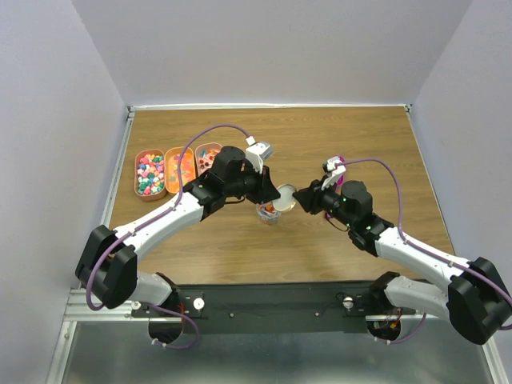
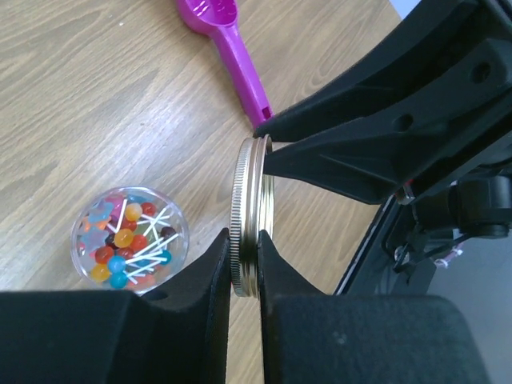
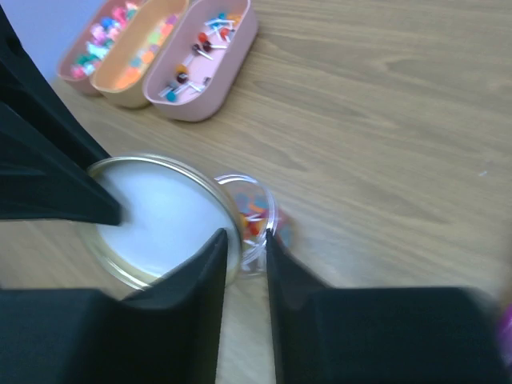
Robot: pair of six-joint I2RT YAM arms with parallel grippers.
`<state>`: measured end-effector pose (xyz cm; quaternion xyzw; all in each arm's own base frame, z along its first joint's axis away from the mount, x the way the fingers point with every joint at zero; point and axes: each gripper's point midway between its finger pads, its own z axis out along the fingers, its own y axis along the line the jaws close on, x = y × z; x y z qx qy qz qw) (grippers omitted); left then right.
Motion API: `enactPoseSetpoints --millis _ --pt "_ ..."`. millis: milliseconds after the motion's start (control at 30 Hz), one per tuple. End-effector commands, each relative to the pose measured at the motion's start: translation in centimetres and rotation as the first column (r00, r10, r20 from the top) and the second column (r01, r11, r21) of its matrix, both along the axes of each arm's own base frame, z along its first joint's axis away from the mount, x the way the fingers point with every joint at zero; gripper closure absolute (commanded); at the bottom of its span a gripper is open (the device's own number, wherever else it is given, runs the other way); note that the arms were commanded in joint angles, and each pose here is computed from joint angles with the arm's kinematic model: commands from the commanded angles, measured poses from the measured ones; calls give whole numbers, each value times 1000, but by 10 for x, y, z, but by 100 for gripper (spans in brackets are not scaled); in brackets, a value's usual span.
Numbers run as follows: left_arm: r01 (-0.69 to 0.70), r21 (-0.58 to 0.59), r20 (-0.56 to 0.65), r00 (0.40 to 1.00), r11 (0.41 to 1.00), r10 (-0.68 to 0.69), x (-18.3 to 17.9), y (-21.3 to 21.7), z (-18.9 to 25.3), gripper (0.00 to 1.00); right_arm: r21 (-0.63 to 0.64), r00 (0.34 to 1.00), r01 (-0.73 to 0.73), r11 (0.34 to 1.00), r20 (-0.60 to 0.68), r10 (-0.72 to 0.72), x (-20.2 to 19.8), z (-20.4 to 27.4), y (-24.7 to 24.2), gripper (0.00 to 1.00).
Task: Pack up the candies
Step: Close the bottle lid on the packing bottle.
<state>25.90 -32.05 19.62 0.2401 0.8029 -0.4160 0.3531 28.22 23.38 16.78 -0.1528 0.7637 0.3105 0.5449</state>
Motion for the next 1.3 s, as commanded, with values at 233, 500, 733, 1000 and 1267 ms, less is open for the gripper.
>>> enactPoseSetpoints --millis 233,500,733,1000,1267 --pt "-277 269 276 940 922 202 45 55 4 100 -106 997 -5 994 -76 -3 -5 0 -6 4" --pt "-496 458 531 818 737 221 55 82 7 100 -222 969 175 959 -132 -208 5 -4 -41 3" --pt "-634 526 650 730 567 214 38 85 -10 100 -279 919 328 902 -129 -374 9 -16 -77 3" --pt "-678 582 724 683 448 93 19 64 -30 100 -270 882 409 871 -126 -453 5 -21 -105 3" --pt "-688 616 756 653 383 -43 9 45 -43 100 -291 701 668 685 -63 -711 1 -11 -172 3"
